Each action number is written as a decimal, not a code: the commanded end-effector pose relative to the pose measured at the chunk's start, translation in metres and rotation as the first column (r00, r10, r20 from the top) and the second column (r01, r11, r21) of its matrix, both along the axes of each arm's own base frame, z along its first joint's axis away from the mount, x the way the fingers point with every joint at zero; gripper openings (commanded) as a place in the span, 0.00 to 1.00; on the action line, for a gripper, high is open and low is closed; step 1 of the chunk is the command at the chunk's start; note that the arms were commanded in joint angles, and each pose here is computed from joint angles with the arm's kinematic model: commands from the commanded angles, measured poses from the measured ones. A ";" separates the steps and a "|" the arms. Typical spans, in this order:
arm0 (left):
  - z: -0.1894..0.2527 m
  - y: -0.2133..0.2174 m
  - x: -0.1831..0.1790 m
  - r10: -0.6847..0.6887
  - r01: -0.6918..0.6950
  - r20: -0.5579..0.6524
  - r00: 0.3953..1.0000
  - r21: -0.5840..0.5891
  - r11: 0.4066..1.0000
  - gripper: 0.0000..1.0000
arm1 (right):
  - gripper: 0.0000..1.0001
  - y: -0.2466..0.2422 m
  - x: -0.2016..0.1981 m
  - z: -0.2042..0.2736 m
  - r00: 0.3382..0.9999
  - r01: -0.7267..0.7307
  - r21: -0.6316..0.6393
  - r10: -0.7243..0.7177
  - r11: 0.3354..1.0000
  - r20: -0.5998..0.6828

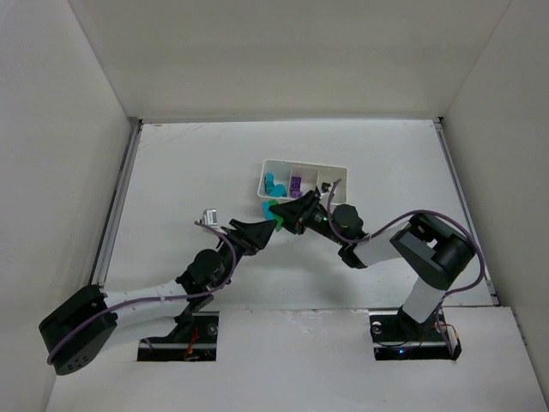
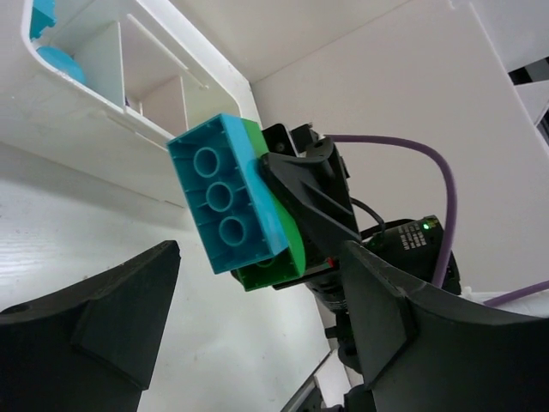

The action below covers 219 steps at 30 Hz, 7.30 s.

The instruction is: Sort the legos into containers by color

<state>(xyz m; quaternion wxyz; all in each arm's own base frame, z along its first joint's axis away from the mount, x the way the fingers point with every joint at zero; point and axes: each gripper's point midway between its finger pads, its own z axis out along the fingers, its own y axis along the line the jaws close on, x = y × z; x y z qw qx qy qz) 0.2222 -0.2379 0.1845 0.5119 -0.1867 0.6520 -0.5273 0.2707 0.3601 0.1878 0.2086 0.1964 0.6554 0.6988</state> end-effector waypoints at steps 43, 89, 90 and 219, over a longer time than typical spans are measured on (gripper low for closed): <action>0.011 0.004 -0.007 -0.066 0.065 -0.003 0.998 -0.074 0.995 0.16 | 0.74 -0.010 -0.002 0.028 0.971 0.014 -0.073 0.003 0.997 0.238; 0.030 0.017 -0.015 -0.128 0.093 -0.077 0.989 -0.354 0.930 0.14 | 0.54 0.008 -0.022 0.078 0.885 -0.125 0.002 0.111 0.992 0.452; 0.030 0.016 -0.016 -0.133 0.098 -0.077 0.988 -0.351 0.931 0.14 | 0.52 0.008 -0.021 0.079 0.883 -0.122 0.001 0.108 0.993 0.458; 0.066 -0.006 0.060 -0.174 0.135 -0.103 0.979 -0.308 0.942 0.17 | 0.44 -0.010 0.009 0.085 0.853 -0.038 -0.068 0.068 0.997 0.518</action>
